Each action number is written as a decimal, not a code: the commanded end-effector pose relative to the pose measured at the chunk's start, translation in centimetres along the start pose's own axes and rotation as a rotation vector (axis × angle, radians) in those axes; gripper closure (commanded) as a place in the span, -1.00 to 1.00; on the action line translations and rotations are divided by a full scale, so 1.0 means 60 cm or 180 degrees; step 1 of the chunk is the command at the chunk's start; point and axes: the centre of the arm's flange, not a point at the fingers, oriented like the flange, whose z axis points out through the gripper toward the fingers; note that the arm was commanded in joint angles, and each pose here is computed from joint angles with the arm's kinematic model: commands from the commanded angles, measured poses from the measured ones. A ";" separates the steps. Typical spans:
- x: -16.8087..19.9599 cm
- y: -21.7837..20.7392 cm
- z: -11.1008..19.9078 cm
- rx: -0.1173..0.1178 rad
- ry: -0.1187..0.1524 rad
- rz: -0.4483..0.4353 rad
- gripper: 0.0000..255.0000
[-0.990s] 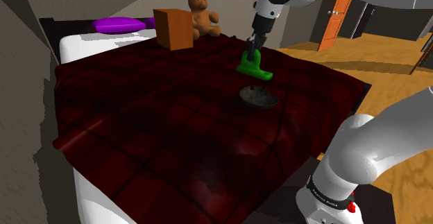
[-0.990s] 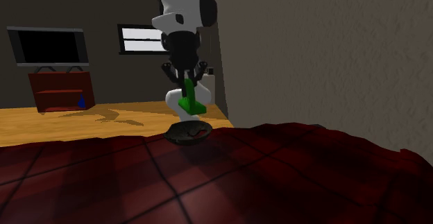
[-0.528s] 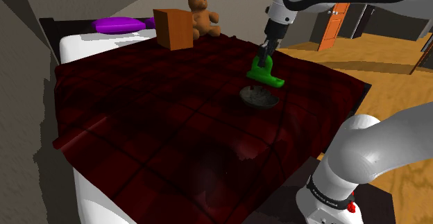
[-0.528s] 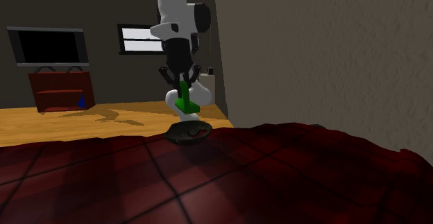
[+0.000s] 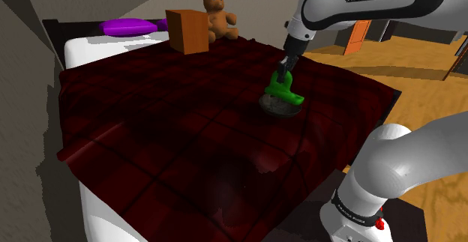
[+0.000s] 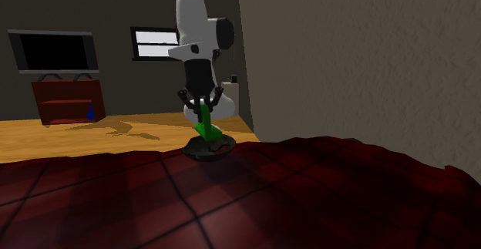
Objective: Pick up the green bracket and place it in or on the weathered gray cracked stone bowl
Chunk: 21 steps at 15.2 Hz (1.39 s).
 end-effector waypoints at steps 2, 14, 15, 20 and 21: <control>-0.005 0.000 0.025 -0.0001 0.0003 0.0000 1.00; -0.009 0.000 0.045 -0.0001 0.0003 0.0000 -1.00; -0.009 0.000 0.045 -0.0001 0.0003 0.0000 -1.00; -0.009 0.000 0.001 -0.0001 0.0003 0.0000 -1.00; -0.009 0.000 -0.021 -0.0001 0.0003 0.0000 -1.00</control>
